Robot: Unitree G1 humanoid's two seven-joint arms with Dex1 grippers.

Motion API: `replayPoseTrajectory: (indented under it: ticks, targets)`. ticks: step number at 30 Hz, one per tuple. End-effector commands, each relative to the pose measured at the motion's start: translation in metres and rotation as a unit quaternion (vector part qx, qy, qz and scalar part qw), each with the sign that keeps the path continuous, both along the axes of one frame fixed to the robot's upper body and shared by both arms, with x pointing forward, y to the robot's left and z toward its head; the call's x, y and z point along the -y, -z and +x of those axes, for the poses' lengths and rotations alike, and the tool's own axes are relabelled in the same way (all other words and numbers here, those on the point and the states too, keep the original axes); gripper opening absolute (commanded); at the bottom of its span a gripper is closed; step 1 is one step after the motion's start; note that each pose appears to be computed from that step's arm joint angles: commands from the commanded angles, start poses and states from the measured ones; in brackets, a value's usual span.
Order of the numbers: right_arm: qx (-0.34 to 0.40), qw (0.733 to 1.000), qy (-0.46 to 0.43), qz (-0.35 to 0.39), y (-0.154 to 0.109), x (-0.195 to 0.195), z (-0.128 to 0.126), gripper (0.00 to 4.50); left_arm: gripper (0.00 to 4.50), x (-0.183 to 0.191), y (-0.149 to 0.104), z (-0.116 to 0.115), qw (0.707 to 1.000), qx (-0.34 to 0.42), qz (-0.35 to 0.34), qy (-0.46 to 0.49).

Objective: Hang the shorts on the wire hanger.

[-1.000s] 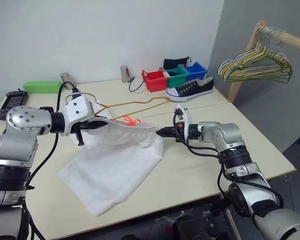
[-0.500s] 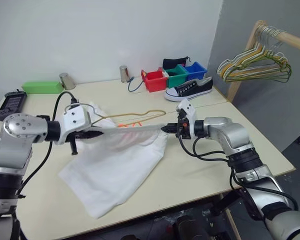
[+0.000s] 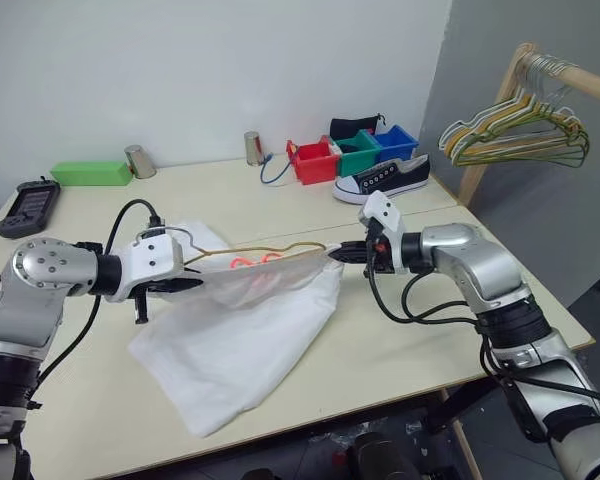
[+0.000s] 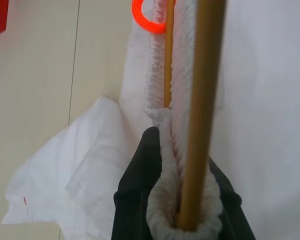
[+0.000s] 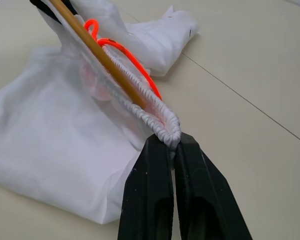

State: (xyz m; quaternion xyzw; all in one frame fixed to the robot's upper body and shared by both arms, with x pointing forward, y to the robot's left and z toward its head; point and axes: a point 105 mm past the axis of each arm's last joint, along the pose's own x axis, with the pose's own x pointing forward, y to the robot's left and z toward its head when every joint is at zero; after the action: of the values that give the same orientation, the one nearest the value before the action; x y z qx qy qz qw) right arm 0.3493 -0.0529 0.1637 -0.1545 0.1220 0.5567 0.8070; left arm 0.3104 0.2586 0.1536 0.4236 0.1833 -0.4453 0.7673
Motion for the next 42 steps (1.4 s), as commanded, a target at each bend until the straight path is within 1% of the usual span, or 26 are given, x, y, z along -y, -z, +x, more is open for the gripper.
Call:
replayPoseTrajectory:
  ticks: [1, 3, 5, 9, 13, 16, 18, 21, 27, 28, 29, 35, 37, 42]
  targets:
    - [0.043, 0.999, 0.008, -0.01, -0.019, 0.011, 0.0, 0.02, 0.0, -0.02, -0.004, 0.001, 0.998, 0.004, 0.054, -0.028]
    - [0.053, 0.998, 0.003, -0.012, -0.026, 0.01, -0.001, 0.02, 0.0, -0.024, -0.002, 0.001, 0.997, 0.006, 0.075, -0.027]
    - [0.062, 0.998, -0.005, -0.009, -0.034, 0.006, -0.003, 0.02, 0.0, -0.023, -0.003, 0.007, 0.995, 0.027, 0.087, -0.028]
    - [0.083, 0.996, -0.025, 0.003, -0.052, -0.007, -0.01, 0.02, 0.0, -0.016, -0.001, 0.01, 0.993, 0.036, 0.108, -0.01]
    - [0.112, 0.993, -0.045, 0.006, -0.066, -0.026, -0.016, 0.02, 0.0, 0.011, -0.007, 0.022, 0.996, 0.062, 0.069, 0.001]
    - [0.123, 0.991, -0.055, 0.013, -0.073, -0.04, -0.02, 0.02, 0.0, 0.031, -0.007, 0.028, 0.995, 0.078, 0.053, 0.017]
    - [0.132, 0.989, -0.067, 0.006, -0.072, -0.046, -0.023, 0.02, 0.0, 0.046, -0.013, 0.037, 0.994, 0.1, 0.032, 0.018]
    - [0.154, 0.985, -0.066, -0.027, -0.062, -0.048, -0.018, 0.02, 0.0, 0.061, -0.022, 0.048, 0.992, 0.125, 0.015, 0.017]
    - [0.189, 0.976, -0.074, -0.074, -0.051, -0.045, -0.013, 0.02, 0.0, 0.072, -0.026, 0.054, 0.99, 0.139, 0.008, 0.02]
    - [0.192, 0.976, -0.074, -0.076, -0.051, -0.045, -0.013, 0.53, 0.0, 0.073, -0.026, 0.054, 0.99, 0.139, 0.007, 0.02]
    - [0.193, 0.976, -0.072, -0.076, -0.052, -0.044, -0.012, 0.71, 0.0, 0.074, -0.025, 0.054, 0.99, 0.139, 0.007, 0.022]
    - [0.208, 0.971, -0.067, -0.101, -0.056, -0.034, -0.003, 2.24, 0.0, 0.078, -0.024, 0.052, 0.99, 0.138, 0.009, 0.032]
    - [0.21, 0.967, -0.075, -0.122, -0.053, -0.029, -0.002, 2.62, 0.0, 0.078, -0.023, 0.052, 0.99, 0.138, 0.01, 0.033]
    - [0.205, 0.959, -0.091, -0.174, -0.039, -0.018, -0.001, 3.76, 0.0, 0.082, -0.025, 0.053, 0.989, 0.144, 0.009, 0.04]
